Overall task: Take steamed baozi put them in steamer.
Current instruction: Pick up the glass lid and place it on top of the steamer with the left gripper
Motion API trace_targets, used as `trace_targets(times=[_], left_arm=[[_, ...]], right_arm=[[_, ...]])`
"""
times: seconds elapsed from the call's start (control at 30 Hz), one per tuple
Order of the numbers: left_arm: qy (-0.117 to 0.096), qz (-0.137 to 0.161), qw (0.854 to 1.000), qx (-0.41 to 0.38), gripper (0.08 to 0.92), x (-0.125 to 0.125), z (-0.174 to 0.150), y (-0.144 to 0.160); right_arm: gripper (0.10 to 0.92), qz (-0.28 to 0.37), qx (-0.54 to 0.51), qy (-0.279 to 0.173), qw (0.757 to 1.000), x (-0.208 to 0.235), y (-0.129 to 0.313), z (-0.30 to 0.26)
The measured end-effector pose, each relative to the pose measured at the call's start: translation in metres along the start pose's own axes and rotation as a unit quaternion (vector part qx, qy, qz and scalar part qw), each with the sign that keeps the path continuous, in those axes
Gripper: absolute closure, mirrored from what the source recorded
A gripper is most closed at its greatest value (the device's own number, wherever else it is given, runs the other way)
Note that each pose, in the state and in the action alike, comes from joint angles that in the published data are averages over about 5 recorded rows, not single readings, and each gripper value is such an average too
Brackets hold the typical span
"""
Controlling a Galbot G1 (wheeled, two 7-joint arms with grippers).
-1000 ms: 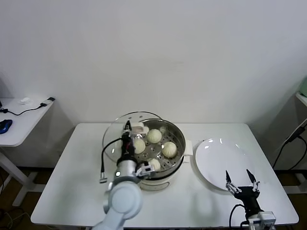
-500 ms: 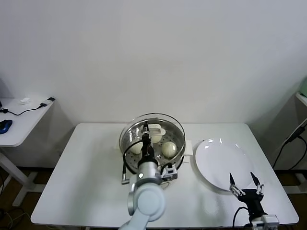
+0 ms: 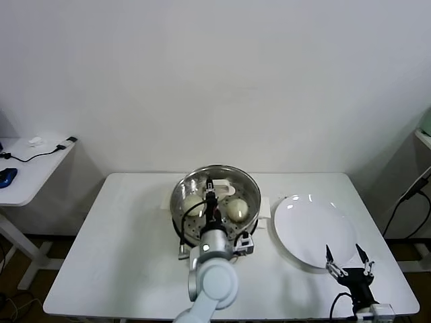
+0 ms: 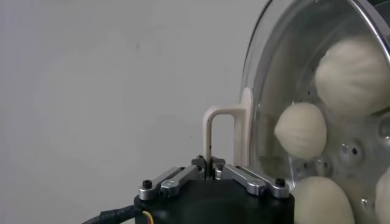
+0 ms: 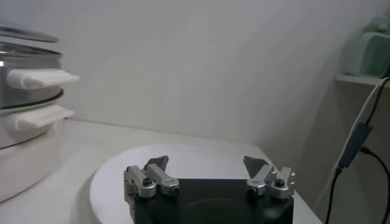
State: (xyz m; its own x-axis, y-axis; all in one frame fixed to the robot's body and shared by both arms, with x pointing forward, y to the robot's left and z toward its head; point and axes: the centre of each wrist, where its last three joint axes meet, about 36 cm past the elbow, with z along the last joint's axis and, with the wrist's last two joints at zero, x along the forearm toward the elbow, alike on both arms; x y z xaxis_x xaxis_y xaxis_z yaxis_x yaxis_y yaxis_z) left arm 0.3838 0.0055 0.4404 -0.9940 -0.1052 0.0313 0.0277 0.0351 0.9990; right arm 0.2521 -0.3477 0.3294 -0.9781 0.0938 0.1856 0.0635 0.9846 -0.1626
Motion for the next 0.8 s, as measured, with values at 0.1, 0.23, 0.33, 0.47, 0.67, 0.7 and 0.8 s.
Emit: trace_targets(times=[0.1, 0.23, 0.33, 0.47, 0.67, 0.7, 0.8], left_arm=[[0.001, 0.000, 1.000, -0.003, 0.862, -0.002, -0.001, -0.003], [0.005, 0.000, 1.000, -0.005, 0.862, -0.005, -0.001, -0.006], [0.007, 0.002, 1.000, -0.006, 0.862, -0.005, 0.000, -0.009], [0.008, 0.004, 1.000, -0.007, 0.862, -0.005, 0.000, -0.011], [0.009, 0.006, 1.000, -0.007, 0.862, -0.005, -0.001, -0.016], [0.009, 0.007, 1.000, -0.007, 0.862, -0.005, -0.001, -0.016], [0.009, 0.007, 1.000, -0.007, 0.862, -0.005, -0.001, -0.018]], right_arm=[[0.200, 0.000, 0.001, 0.000, 1.000, 0.000, 0.000, 0.000], [0.200, 0.001, 0.001, -0.001, 1.000, 0.001, 0.000, -0.001], [0.200, 0.001, 0.002, -0.002, 1.000, 0.001, -0.001, -0.002], [0.200, 0.002, 0.003, -0.004, 1.000, 0.001, -0.002, -0.003], [0.200, 0.003, 0.004, -0.006, 1.000, 0.001, -0.003, -0.004], [0.200, 0.003, 0.004, -0.007, 1.000, 0.001, -0.003, -0.004], [0.200, 0.002, 0.004, -0.009, 1.000, 0.001, -0.003, -0.004]])
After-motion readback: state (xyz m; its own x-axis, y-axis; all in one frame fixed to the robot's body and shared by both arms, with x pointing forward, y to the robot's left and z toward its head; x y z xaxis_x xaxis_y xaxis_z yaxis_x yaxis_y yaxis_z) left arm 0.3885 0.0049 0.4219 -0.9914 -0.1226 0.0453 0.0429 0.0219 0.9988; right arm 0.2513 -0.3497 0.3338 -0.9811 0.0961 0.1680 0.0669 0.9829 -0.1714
